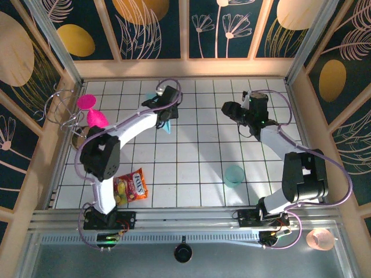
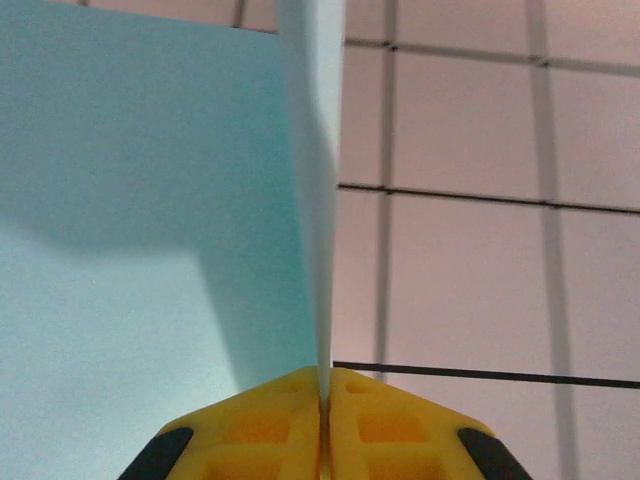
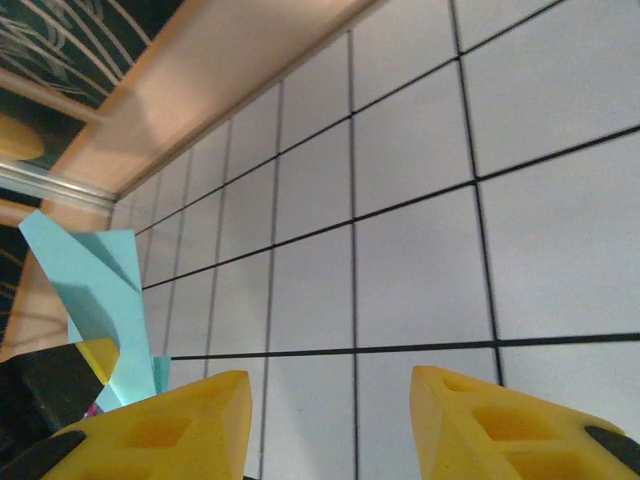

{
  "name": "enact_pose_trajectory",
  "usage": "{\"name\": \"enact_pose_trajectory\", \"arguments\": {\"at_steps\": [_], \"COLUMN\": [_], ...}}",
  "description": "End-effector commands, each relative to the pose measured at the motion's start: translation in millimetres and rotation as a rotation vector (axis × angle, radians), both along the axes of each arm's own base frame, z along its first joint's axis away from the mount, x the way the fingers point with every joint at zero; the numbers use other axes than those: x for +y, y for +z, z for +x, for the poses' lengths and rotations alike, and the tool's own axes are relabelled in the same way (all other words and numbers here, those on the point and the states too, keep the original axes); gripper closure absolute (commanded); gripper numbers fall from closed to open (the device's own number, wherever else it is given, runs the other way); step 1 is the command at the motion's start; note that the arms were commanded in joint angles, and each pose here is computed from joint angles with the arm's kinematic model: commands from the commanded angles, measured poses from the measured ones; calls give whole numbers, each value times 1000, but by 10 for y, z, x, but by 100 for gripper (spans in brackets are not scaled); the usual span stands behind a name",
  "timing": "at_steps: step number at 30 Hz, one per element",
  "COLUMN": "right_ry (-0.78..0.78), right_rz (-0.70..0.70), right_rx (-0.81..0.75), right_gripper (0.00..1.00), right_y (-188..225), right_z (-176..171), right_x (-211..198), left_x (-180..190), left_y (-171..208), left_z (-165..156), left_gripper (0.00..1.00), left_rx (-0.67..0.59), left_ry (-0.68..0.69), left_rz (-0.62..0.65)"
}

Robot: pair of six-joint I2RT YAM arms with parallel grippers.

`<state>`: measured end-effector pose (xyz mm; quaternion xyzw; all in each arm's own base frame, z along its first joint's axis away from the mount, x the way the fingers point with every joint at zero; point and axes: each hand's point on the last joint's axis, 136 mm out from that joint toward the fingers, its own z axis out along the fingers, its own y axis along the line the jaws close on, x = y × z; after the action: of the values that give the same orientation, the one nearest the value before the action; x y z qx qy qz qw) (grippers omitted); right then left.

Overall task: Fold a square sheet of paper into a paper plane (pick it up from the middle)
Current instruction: Turn over the paper at the center of the table.

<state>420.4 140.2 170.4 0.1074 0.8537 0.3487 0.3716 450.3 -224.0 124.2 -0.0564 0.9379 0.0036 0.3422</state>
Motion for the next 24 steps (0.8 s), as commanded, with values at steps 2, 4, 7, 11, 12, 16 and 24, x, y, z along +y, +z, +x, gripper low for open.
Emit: {"name": "enact_pose_trajectory", "arguments": {"at_steps": [2,4,7,11,12,16,24], "right_ry": [-50,-59,-65,-78,-81,-92,-126], "right_rz": [-30,-26,-21,-13,-11,-5,0], "right_rx": [7,14,27,47,52,71,86], "right_gripper": [54,54,54,54,54,54,55], "right_y": [-48,-71,-120,-185,-200,-266,-317], "right_z": [-28,-38,-55,-70,-75,-96,-100], "right_x": [-169,-197,-218,-261,-268,-303,-398], "left_x": [336,305,240,95,59,-62,-279], "left_y": [-94,-158,-273,-453,-513,-675,-970], "left_z": [-97,-75,-61,-33,-26,-21,-89], "left_gripper": [91,91,92,93,93,92,87], "left_rx": [42,47,60,64,68,67,100], "left_ry": [77,79,65,38,31,14,19], "left_rz": [399,497,613,712,731,800,760]}}
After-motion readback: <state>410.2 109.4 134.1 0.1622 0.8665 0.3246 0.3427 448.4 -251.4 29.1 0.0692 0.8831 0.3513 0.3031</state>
